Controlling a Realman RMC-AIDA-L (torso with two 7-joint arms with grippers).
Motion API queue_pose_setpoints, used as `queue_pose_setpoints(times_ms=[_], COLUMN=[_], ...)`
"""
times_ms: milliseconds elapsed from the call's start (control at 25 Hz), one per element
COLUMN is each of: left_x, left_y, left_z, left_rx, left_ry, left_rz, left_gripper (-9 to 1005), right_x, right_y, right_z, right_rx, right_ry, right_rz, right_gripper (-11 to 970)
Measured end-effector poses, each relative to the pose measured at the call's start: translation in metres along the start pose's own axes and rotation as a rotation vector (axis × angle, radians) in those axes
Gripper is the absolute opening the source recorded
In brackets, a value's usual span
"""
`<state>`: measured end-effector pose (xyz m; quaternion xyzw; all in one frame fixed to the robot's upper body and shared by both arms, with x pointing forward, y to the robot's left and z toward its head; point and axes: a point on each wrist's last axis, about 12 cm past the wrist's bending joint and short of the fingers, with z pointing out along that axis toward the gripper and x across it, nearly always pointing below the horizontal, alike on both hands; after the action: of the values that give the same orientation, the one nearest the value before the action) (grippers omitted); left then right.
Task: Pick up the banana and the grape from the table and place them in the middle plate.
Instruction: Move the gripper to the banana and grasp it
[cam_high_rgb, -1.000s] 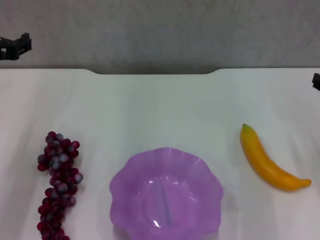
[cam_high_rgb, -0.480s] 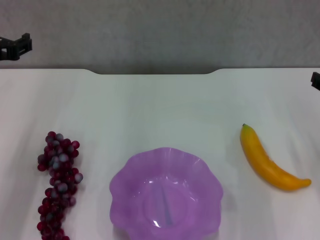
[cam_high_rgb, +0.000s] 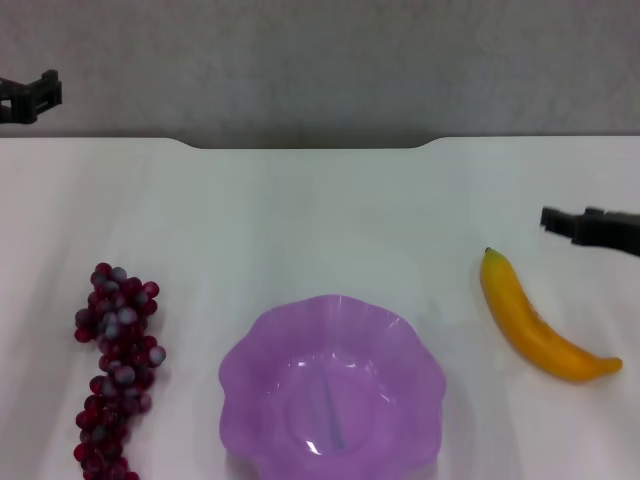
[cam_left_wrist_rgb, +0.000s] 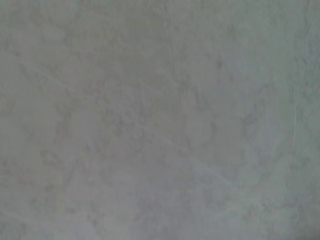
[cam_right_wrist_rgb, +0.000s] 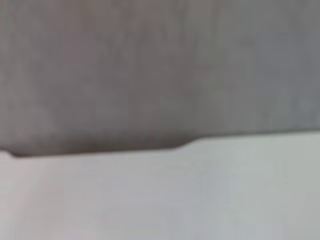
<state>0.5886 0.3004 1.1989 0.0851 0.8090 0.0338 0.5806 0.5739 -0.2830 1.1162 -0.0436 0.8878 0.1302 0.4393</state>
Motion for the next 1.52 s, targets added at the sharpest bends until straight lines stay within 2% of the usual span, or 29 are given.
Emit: queue_pose_setpoints(times_ms=[440,760,1520], left_x=[0.005,0.005,0.005], left_y=[0.007,0.010,0.010], left_z=[-0.003,-0.003,-0.003], left_rx=[-0.018,-0.023,-0.026], left_ry=[0.010,0.027,0.029], left_rz=[-0.022,-0.026,-0.018], left_gripper=[801,801,801], right_x=[0.016,0.031,0.050], right_y=[-0.005,-0.005,-0.006], right_z=[0.002,0.022,0.049], right_rx=[-0.007,-0.009,0.005], right_ry=[0.113,0.209,0.345], right_rz=[0.030,0.037,0.035], right_gripper=[600,593,576])
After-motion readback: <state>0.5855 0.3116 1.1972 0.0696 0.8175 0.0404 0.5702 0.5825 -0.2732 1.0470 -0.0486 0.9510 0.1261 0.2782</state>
